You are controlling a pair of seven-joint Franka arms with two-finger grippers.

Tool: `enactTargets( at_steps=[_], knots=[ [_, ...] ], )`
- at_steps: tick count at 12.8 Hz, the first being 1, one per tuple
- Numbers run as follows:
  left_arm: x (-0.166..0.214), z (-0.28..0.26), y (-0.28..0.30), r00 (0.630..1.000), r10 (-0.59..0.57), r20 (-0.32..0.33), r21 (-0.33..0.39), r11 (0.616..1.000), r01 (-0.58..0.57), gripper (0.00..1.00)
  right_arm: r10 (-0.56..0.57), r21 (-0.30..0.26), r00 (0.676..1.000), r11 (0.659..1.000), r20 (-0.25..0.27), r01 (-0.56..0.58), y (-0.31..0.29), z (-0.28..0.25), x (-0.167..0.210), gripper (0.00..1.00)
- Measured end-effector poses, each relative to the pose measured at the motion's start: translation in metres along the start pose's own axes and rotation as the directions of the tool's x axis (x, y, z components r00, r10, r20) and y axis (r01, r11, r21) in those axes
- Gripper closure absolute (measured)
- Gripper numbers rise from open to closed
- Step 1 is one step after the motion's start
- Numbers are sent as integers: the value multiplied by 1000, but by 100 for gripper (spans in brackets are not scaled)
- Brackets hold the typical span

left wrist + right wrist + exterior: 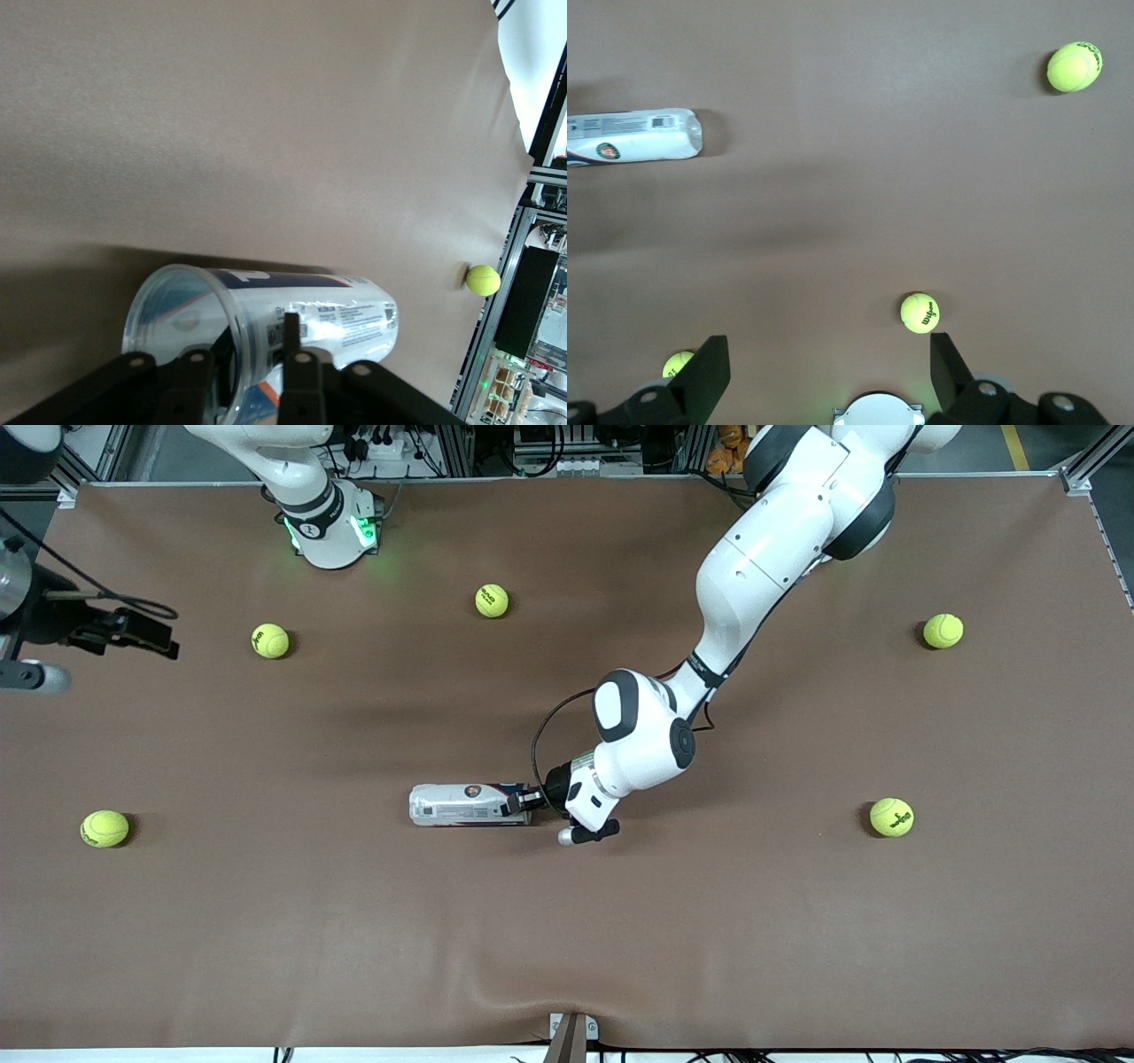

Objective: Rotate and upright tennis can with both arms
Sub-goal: 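Grasp the can's open end with the left gripper while the right gripper withdraws, then rotate the can upright with the left gripper, lifting its gripped end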

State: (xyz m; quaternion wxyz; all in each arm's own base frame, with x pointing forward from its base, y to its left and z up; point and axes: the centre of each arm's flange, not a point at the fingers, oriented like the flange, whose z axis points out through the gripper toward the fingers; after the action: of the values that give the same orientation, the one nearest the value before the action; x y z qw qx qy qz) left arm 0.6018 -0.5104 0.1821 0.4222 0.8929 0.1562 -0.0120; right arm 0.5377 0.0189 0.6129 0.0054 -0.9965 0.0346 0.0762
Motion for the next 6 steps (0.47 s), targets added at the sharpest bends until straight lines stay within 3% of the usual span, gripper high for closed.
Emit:
enactTargets(
  at_steps=[2, 6],
  knots=[
    [-1, -3, 10, 1000, 3, -1, -19, 1000, -3, 94, -5, -1, 1000, 1000, -10, 5, -3, -5, -4, 0],
    [7, -25, 34, 1000, 18, -26, -52, 998, -19, 94, -13, -1, 1000, 1000, -24, 13, 1, -11, -8, 0]
  ],
)
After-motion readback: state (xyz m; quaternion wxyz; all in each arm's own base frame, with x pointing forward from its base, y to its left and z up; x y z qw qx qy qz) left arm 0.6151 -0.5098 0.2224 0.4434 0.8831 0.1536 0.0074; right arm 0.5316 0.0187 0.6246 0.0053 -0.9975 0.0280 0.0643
